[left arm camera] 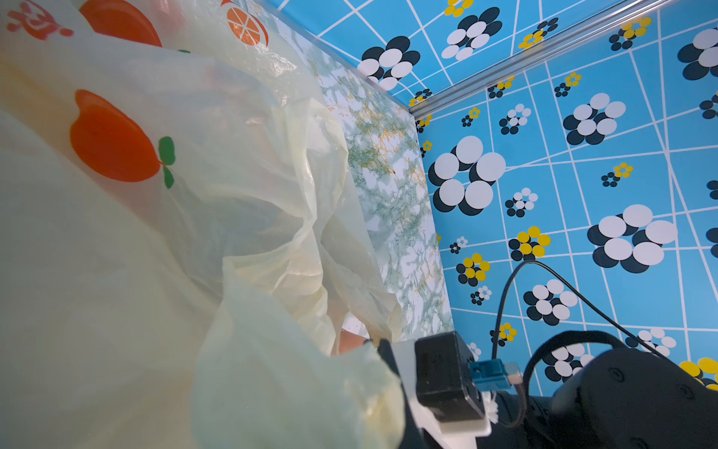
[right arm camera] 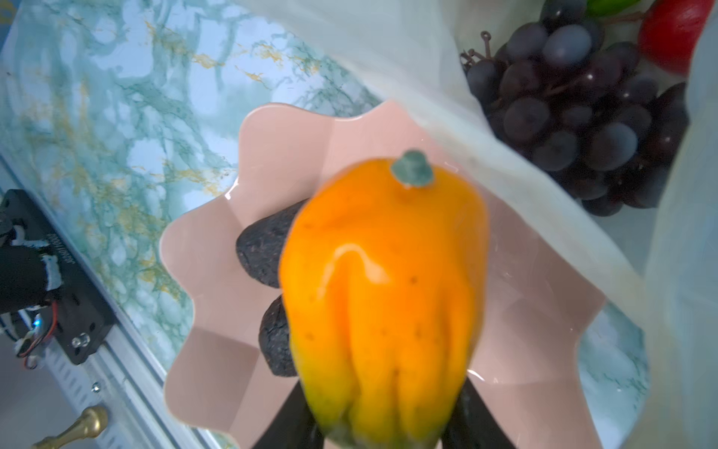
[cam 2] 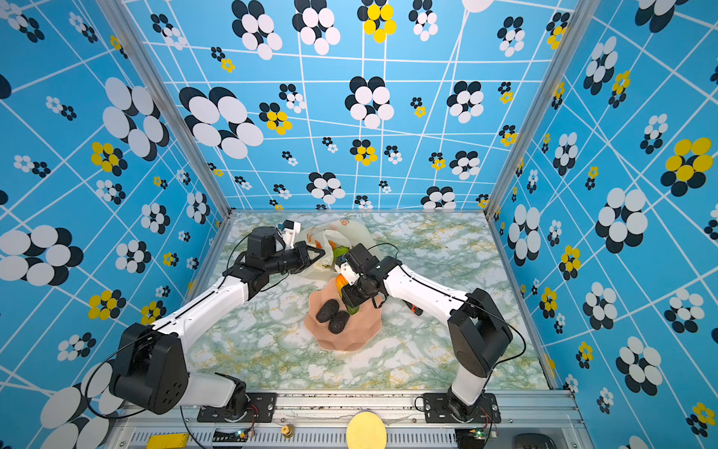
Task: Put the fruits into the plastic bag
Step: 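Lift the papaya with the right gripper and carry it into the bag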
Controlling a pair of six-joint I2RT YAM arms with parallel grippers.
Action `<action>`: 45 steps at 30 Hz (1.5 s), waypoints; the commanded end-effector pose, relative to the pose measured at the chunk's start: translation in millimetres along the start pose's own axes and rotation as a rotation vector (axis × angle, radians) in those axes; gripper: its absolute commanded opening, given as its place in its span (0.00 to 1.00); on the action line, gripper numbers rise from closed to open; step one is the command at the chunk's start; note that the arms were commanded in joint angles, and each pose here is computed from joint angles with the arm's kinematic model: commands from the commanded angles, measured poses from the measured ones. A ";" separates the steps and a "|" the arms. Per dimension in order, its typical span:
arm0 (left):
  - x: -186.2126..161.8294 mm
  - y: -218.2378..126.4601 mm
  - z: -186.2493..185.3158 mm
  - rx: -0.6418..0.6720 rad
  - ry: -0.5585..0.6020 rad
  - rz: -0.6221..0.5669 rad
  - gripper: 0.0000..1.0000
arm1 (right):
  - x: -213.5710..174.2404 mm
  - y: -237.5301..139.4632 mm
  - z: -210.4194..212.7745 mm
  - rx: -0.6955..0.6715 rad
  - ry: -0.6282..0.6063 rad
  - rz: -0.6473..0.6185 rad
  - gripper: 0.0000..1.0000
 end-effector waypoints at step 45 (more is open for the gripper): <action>-37.9 -24.0 -45.0 -0.063 0.534 0.006 0.00 | 107.6 7.8 -75.3 1.006 0.941 -0.049 0.22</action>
Point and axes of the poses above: each gripper's point midway between its finger pads, its own y axis out along the fingers, its own z axis along the line the jaws close on, x = y × z, the point moved 6 cm from there along -y, back along the fingers
